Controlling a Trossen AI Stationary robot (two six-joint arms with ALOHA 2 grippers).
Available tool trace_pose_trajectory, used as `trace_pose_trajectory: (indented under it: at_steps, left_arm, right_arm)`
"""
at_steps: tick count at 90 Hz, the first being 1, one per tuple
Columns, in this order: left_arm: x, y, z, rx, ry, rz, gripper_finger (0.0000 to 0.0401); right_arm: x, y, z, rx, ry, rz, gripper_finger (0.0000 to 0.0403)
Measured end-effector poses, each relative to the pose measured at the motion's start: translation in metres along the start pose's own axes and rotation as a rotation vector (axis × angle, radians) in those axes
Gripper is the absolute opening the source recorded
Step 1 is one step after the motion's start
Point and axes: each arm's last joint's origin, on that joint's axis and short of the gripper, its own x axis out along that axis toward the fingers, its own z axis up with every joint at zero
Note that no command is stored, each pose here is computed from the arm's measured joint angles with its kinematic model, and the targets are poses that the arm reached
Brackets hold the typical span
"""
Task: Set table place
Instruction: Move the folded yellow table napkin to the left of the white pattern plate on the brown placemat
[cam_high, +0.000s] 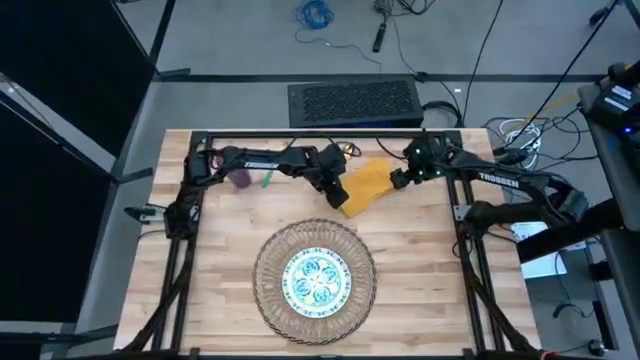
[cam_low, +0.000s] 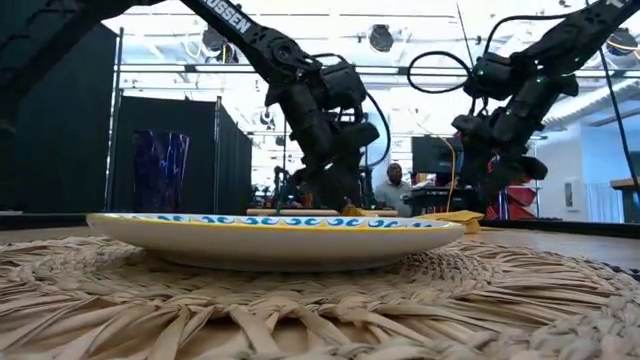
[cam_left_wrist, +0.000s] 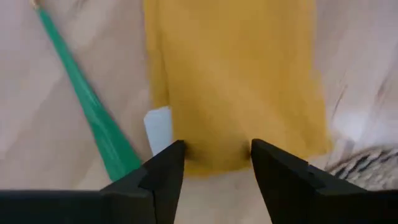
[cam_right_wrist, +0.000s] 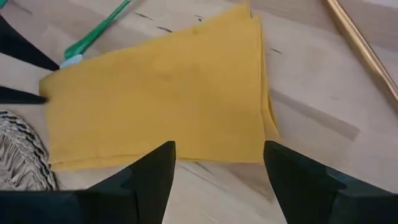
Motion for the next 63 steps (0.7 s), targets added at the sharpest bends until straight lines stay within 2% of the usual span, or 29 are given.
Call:
trace_pose_trajectory:
  at_steps: [29,63]
  left_arm:
    - [0.006,-0.006,-0.005,-0.058,0.036,-0.030,0.0171]
    - [0.009,-0.008,-0.010,-0.061,0.054,-0.027,0.0171]
  right_arm:
    - [0.003,-0.011,0.006,0.027,-0.007,-0.017,0.0231]
    - [0.036,-0.022,0.009,0.055,0.080,0.019,0.0231]
